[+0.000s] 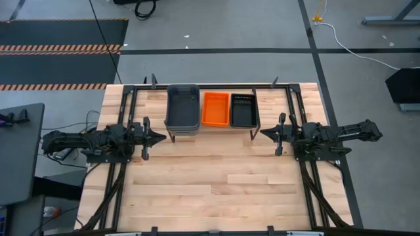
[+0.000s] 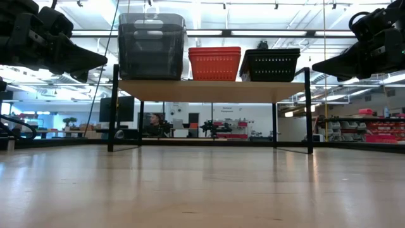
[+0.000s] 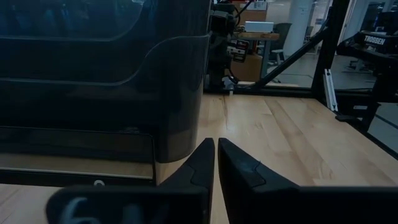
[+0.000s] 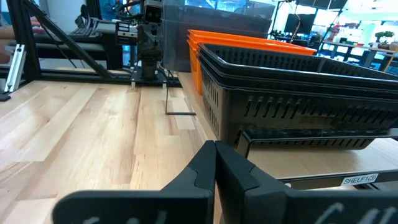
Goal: Stack baskets on shelf by color
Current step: Return to Home Position
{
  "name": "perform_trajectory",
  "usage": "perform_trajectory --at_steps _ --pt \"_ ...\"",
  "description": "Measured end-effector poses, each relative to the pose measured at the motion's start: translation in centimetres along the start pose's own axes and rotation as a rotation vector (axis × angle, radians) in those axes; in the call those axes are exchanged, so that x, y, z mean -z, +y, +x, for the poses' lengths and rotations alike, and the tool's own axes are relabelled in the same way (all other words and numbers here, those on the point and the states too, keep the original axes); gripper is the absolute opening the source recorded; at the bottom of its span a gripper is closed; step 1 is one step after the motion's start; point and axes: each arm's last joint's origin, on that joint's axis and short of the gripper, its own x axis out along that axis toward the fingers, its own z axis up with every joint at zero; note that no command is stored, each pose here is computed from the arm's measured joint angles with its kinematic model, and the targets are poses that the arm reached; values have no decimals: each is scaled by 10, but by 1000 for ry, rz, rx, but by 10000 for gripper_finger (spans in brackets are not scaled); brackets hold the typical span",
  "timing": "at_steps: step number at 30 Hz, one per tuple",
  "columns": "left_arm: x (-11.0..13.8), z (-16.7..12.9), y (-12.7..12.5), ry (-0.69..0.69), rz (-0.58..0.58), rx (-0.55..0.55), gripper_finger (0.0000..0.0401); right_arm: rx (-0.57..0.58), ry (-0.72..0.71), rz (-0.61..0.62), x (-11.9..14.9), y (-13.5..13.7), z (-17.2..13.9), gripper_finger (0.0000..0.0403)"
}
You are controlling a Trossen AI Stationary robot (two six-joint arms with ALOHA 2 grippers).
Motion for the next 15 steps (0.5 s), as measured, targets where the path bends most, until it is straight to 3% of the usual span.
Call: perform_trajectory --at_steps 15 --pt "0 0 0 0 0 0 24 0 0 0 0 0 0 12"
